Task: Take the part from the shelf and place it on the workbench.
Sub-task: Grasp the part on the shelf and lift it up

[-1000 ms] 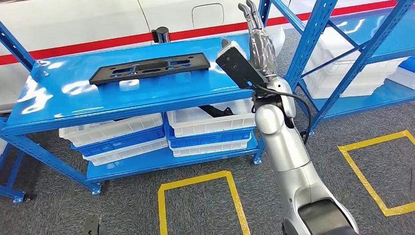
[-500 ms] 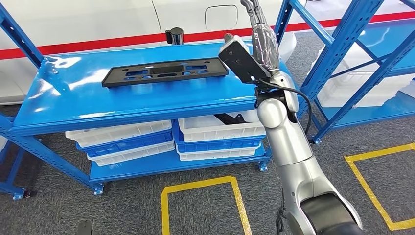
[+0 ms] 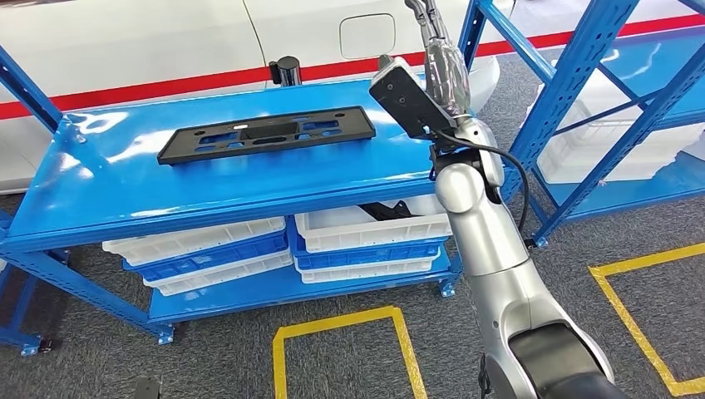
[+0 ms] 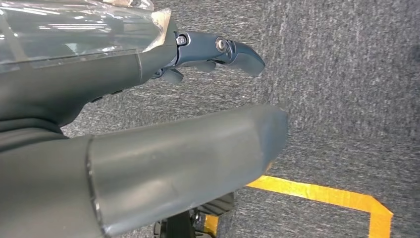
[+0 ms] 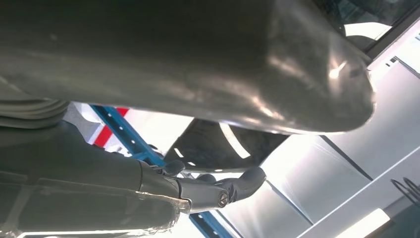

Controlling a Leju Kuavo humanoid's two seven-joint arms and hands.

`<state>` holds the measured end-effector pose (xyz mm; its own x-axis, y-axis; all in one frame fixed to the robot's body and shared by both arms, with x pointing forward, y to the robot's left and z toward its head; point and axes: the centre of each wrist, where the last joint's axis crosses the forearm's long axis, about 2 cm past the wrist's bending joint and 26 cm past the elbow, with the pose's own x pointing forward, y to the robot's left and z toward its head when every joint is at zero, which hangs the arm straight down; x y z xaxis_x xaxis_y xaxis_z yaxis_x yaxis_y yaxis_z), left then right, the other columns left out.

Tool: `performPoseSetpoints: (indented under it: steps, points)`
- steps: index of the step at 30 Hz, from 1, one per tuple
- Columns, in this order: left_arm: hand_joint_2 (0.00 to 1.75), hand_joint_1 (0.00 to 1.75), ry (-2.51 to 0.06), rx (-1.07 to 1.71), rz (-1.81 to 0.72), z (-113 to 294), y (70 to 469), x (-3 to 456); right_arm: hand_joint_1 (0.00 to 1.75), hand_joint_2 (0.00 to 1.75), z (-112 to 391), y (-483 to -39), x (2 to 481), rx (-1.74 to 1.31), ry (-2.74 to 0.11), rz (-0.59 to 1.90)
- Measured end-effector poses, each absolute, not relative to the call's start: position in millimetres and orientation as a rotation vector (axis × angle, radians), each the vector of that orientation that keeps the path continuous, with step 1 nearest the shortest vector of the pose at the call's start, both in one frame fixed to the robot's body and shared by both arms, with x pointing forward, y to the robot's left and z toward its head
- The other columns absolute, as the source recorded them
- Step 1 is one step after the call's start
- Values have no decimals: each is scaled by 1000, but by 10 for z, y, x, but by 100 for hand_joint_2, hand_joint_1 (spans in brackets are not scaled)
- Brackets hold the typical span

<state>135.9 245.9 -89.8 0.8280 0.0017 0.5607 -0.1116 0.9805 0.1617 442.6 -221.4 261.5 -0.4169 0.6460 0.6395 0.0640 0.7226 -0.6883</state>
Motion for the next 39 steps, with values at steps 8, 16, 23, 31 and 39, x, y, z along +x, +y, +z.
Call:
performPoseSetpoints:
  steps: [8,16,23,31,39]
  points:
    - [0,0,-577,203,62,-899,2478,1360,0,0,2715,-2197,4476,-551,-1938,709]
    - [0,0,-565,206,66,-901,2488,1354,0,0,2639,-2212,4475,-553,-1917,716]
    - [0,0,-564,211,70,-901,2512,1362,0,0,2701,-2112,4501,-540,-1937,720]
    - [0,0,-554,214,70,-915,2531,1319,0,0,2671,-2049,4502,-521,-1928,722]
    - [0,0,-549,219,74,-913,2539,1326,0,0,2715,-2029,4524,-524,-1938,724]
